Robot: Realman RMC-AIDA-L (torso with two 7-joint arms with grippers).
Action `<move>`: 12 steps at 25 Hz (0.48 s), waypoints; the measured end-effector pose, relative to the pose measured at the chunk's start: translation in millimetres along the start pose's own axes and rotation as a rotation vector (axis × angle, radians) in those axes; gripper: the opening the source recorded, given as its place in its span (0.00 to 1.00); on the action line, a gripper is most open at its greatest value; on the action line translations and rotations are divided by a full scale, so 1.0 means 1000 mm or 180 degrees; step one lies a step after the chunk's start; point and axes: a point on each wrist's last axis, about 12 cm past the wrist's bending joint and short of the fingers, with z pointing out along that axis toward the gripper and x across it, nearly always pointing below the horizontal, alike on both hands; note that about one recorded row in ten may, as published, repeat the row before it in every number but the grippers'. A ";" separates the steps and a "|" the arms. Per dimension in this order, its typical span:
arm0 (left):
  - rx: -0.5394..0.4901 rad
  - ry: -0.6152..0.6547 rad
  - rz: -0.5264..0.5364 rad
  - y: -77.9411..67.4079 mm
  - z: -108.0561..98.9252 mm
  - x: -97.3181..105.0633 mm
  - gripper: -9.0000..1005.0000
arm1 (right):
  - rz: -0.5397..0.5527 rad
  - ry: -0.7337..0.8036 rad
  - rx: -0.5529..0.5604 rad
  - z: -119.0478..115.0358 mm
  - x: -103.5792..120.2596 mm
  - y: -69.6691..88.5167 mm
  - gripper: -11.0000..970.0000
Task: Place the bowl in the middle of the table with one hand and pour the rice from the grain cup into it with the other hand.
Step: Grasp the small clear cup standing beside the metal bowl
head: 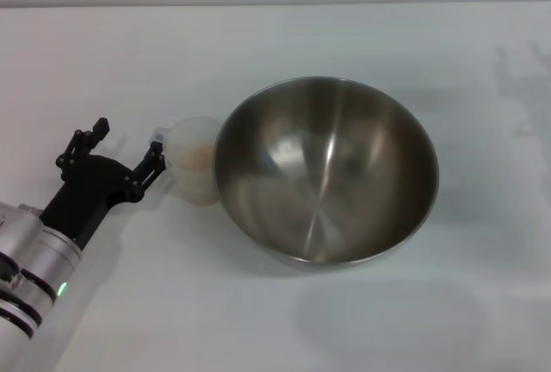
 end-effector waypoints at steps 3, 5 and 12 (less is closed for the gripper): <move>-0.0012 -0.0001 -0.0004 0.000 0.002 -0.001 0.82 | 0.0002 0.0001 -0.0006 0.002 0.000 0.001 0.53; -0.0027 0.0006 -0.0008 0.001 0.003 -0.001 0.82 | 0.0004 0.0011 -0.0011 0.003 0.000 0.001 0.53; -0.0043 0.0027 -0.0011 0.002 0.005 -0.001 0.81 | 0.0008 0.0009 -0.0026 0.006 0.000 0.003 0.53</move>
